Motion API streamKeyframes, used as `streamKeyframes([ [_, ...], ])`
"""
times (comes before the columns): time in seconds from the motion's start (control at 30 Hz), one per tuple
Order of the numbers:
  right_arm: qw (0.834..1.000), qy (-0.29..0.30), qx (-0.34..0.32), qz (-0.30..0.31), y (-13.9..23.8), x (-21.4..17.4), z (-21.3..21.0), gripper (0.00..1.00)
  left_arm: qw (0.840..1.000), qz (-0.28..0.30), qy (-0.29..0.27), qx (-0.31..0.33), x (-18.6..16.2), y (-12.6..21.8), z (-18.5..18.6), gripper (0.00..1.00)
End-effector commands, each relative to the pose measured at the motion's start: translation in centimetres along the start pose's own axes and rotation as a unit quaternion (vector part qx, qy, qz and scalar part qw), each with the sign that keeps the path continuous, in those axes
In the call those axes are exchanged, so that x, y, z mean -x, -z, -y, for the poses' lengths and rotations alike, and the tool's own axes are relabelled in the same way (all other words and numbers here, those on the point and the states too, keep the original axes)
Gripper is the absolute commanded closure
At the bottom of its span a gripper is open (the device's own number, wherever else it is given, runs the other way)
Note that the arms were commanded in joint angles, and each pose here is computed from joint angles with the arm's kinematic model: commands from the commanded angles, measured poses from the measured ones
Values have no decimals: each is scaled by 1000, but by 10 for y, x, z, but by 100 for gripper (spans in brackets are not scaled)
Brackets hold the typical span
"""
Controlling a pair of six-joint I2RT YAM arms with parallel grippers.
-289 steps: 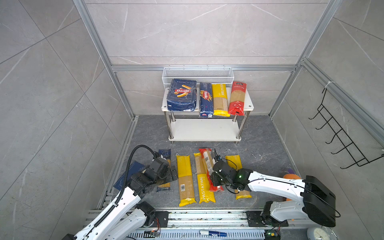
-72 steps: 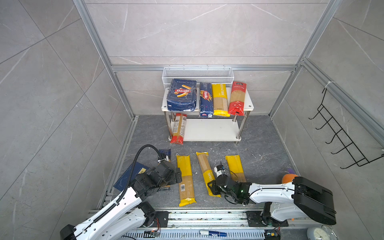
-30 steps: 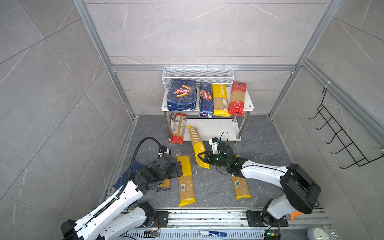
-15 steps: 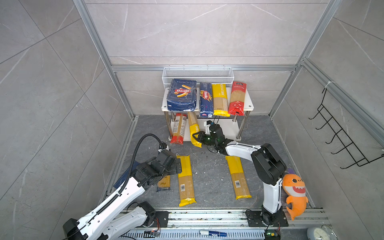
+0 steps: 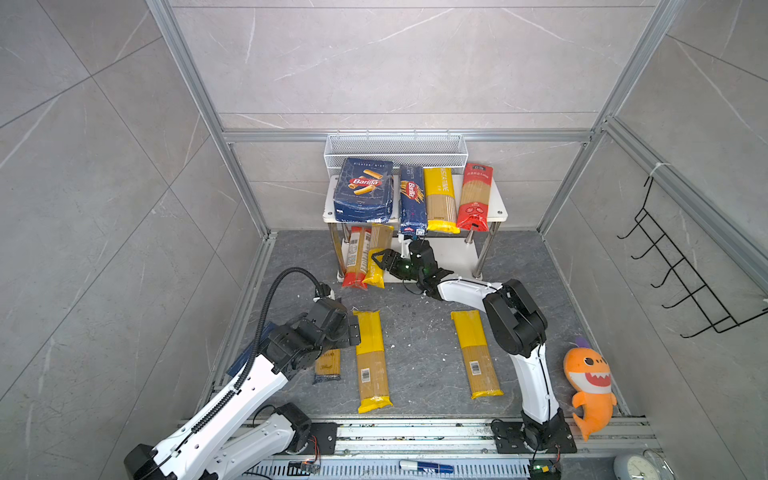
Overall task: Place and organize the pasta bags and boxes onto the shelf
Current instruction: 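Stand the PASTATIME bag beside the red-and-white bag, open right gripper, then withdraw the right gripper to the yellow bag while the left arm extends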
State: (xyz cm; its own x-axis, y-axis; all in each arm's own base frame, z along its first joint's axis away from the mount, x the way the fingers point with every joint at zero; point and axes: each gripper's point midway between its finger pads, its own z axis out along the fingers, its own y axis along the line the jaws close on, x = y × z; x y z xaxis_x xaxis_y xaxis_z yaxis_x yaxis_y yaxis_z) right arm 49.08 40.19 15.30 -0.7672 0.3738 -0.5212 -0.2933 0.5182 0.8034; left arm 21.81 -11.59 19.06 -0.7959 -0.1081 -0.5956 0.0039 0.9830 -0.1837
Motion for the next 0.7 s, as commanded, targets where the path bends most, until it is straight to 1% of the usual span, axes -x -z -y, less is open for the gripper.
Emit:
streamKeyframes([
  [0.0,999,17,38,21,6,18,-33,23,1000,9,-6,-17,10,5,7,0],
  [0.27,1000,23,18,9,33,6,-31,21,1000,15,-2,-22,9,8,6,0],
  [0.43,1000,21,-5,-11,62,-15,-22,21,1000,15,5,-25,7,10,4,0],
  [0.67,998,35,-41,-41,110,-52,-8,21,998,2,24,-50,-4,6,9,0],
])
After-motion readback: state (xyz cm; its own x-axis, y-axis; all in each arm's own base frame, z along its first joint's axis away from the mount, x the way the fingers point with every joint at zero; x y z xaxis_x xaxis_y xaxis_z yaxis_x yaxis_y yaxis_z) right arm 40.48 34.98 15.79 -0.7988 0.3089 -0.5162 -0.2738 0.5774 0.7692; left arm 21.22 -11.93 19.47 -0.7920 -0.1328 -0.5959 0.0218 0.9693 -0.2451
